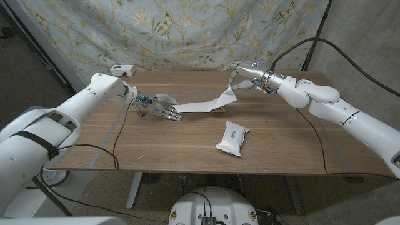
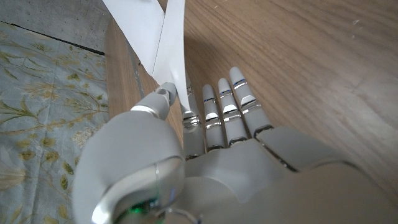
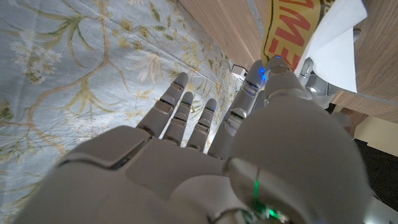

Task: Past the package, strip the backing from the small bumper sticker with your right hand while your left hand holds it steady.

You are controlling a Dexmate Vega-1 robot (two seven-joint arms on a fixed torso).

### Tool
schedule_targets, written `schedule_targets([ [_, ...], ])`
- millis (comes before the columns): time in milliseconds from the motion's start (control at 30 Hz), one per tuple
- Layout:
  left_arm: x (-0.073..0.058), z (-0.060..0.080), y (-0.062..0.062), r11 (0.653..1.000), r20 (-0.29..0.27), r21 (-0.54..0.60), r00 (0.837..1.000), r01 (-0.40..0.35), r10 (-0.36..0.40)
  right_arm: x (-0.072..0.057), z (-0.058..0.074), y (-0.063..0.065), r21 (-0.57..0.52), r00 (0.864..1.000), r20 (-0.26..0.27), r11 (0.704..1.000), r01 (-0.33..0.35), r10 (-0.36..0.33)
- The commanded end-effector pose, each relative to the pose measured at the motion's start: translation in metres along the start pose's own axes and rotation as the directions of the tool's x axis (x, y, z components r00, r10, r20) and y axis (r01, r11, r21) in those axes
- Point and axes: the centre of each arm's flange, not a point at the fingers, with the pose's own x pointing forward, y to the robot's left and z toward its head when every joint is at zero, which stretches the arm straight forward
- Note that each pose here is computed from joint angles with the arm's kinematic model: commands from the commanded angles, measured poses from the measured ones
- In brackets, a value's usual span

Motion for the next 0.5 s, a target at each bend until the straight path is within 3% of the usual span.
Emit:
schedule_targets([
  [33, 0.0011, 0.0014, 0.0002, 1.000, -0.004, 0.009, 1.000, 0.013, -0.012, -0.0078, -0.0039, -0.0056, -0.014, 1.000, -0.021, 1.000, -0.008, 0.008],
  [500, 0.0035, 0.0029, 0.0014, 1.000, -0.009, 0.018, 1.000, 0.016, -0.016, -0.0124, -0.0085, -0.0093, -0.025, 0.999, -0.041, 1.000, -0.019, 0.018],
])
